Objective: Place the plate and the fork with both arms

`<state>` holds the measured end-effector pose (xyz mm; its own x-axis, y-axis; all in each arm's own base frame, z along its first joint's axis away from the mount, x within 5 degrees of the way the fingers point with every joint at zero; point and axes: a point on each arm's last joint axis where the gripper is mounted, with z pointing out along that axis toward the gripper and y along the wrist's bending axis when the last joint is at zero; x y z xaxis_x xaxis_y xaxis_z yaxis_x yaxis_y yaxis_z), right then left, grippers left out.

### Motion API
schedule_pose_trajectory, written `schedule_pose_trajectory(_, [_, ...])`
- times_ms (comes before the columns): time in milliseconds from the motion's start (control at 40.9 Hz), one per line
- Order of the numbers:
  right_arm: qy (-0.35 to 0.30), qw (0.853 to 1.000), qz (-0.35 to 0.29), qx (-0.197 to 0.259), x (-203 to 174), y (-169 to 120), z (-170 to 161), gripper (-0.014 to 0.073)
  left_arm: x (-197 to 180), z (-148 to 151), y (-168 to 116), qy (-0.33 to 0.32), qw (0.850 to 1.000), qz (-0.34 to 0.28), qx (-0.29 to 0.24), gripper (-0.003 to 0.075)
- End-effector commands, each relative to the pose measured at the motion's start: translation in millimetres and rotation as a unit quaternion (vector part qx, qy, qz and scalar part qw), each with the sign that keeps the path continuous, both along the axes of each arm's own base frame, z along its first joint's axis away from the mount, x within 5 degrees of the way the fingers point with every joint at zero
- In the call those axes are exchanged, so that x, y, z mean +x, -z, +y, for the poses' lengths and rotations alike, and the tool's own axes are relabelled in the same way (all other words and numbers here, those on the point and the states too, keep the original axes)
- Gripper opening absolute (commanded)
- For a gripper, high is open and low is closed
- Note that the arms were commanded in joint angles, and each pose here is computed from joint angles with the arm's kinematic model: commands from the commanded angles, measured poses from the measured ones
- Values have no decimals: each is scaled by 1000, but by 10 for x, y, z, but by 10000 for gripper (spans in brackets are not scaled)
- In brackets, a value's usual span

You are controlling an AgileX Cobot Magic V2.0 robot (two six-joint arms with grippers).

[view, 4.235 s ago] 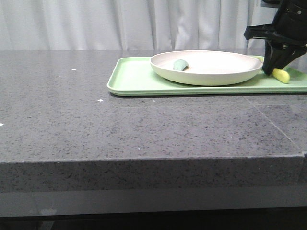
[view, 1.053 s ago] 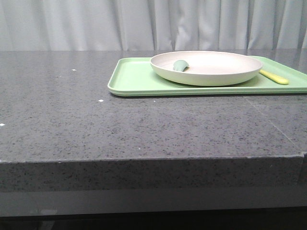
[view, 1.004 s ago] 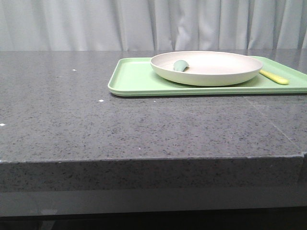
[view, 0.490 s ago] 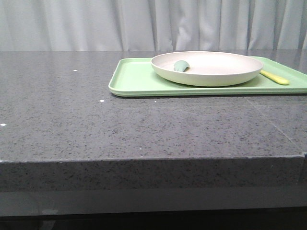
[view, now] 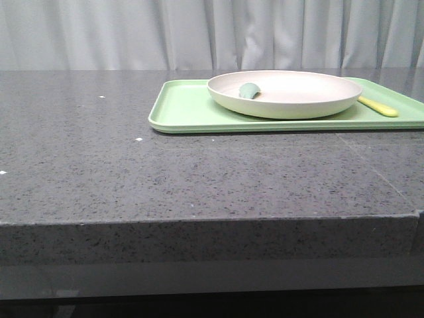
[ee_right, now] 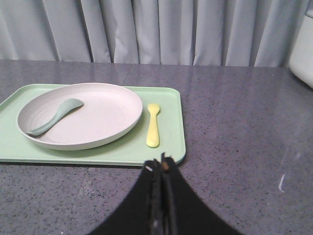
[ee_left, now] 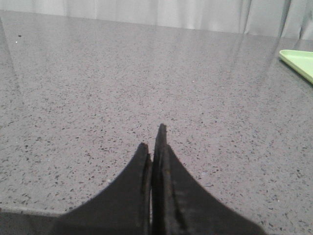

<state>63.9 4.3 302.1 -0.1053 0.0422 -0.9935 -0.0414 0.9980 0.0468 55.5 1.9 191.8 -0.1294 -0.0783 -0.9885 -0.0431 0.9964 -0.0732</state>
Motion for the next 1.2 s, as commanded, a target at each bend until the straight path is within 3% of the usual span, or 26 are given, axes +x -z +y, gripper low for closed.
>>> schedule_pose_trajectory(0, [9,999,-49,-6,5,-150,-16,-121,-7,-1,-79,0,999,-53,-3,-18])
schedule_pose_trajectory(955, [12,998,-55,-10,16,-130,-21,-121,-7,-1,-79,0,999,-53,-3,-18])
schedule_pose_trajectory(1175, [3,997,-77,-18,53,207,-14,-121,-7,-1,-79,0,999,-53,-3,-18])
